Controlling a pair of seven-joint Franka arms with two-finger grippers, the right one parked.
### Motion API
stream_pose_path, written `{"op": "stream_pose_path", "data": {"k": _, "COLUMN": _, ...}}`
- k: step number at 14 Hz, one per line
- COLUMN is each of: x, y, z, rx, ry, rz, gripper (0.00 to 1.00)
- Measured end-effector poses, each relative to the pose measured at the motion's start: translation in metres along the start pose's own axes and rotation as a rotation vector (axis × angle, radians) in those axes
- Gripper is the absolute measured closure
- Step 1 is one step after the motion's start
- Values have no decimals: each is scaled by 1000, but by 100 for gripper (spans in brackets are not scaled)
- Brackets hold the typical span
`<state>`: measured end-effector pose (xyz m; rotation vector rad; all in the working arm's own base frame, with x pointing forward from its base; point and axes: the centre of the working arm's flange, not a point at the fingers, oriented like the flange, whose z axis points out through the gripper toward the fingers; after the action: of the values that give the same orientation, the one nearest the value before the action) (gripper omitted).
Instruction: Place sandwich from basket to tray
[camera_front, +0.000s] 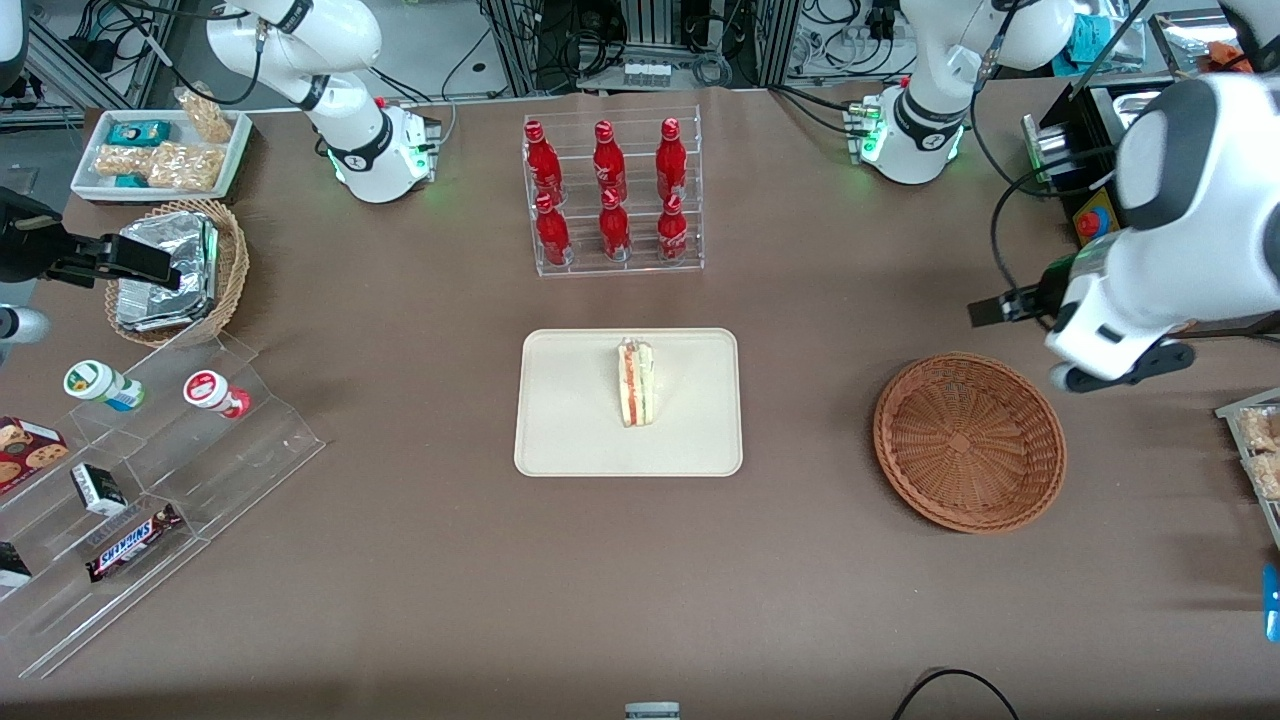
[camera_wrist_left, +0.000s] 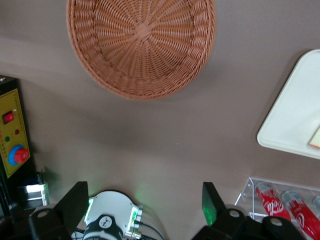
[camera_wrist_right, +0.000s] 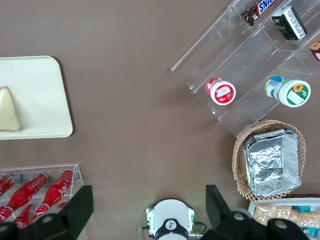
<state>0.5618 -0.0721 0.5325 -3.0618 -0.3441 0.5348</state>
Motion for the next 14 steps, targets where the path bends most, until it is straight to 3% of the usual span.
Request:
{"op": "stream_pose_path", "data": {"k": 4, "x": -10, "y": -37, "z": -24, "rx": -46, "ry": 21, "rz": -35, "gripper": 0}}
{"op": "stream_pose_path", "data": {"k": 9, "x": -11, "y": -20, "z": -38, "rx": -42, "ry": 59, "rz": -16, "gripper": 0}}
{"op": "stream_pose_path", "data": {"k": 14, "x": -11, "y": -27, "z": -51, "rx": -74, "ry": 81, "rz": -24, "gripper": 0}}
